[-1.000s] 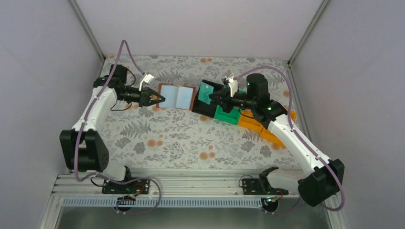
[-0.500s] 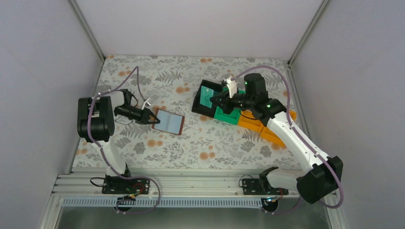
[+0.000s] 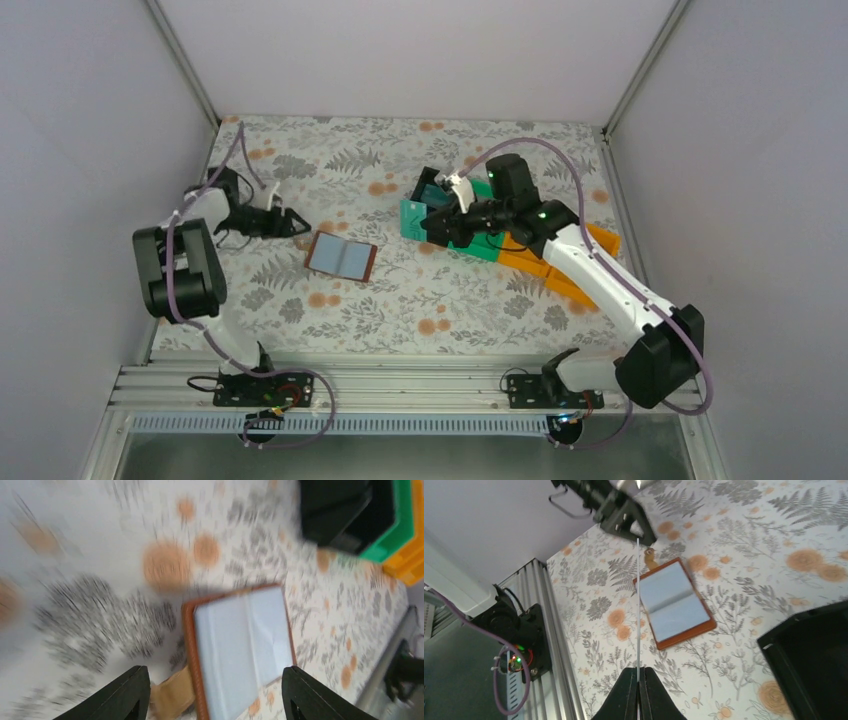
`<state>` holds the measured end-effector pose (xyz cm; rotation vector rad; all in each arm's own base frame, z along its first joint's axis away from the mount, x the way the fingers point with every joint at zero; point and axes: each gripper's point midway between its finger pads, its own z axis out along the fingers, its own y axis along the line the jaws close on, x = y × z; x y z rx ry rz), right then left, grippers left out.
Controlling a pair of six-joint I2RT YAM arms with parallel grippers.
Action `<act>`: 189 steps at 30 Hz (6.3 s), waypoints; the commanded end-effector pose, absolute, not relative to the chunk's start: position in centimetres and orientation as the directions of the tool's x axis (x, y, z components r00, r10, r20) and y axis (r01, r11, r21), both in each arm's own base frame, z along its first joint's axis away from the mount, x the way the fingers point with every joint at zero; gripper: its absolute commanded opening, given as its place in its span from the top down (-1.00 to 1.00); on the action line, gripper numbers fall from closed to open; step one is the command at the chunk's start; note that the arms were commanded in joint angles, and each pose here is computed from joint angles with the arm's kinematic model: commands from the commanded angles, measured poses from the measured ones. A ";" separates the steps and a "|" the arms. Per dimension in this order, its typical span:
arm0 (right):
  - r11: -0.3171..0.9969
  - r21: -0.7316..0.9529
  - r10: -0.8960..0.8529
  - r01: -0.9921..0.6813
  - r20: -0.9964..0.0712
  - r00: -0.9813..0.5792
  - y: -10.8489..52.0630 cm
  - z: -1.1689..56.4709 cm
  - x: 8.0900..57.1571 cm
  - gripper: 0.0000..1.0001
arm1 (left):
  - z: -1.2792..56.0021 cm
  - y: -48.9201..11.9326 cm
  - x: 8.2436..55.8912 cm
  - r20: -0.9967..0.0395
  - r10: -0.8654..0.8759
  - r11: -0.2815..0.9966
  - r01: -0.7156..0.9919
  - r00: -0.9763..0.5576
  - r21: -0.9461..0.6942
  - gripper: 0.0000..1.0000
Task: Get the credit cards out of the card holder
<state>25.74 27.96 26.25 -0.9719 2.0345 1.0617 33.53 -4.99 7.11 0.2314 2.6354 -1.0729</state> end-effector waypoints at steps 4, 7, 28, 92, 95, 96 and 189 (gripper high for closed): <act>0.317 0.346 -0.421 -0.883 -0.783 -0.458 31.7 26.2 24.0 0.92 | 21.9 -5.7 37.8 -0.736 0.142 0.735 0.569 -0.662 -0.369 -0.43; 0.286 0.332 -0.463 -0.899 -0.773 -0.433 33.0 25.7 23.3 0.92 | 25.7 -9.6 34.7 -0.801 0.265 0.601 0.741 -0.538 -0.299 -0.44; 0.174 0.253 -0.593 -0.952 -0.744 -0.307 37.9 24.4 20.8 0.92 | 25.3 -19.6 22.0 -0.812 0.559 0.012 0.981 -0.167 -0.193 0.12; 0.484 -0.781 -0.768 -0.394 -0.595 0.237 42.7 32.3 36.4 0.86 | 32.2 -16.0 35.9 -0.314 -0.204 0.307 0.244 -0.927 -0.920 0.95; 0.502 -0.770 -0.756 -0.395 -0.612 0.232 42.3 32.9 36.5 0.92 | 32.0 -16.0 35.9 -0.313 -0.203 0.307 0.243 -0.928 -0.920 0.95; 0.504 -0.767 -0.754 -0.397 -0.615 0.230 42.2 33.0 36.5 0.92 | 32.0 -16.0 35.9 -0.313 -0.202 0.308 0.243 -0.928 -0.920 0.95; 0.128 -0.712 -0.988 -0.690 -0.151 -0.027 24.3 8.2 49.2 -0.30 | 20.1 -5.4 41.1 -0.661 -0.029 0.775 0.400 -0.750 -0.489 -1.00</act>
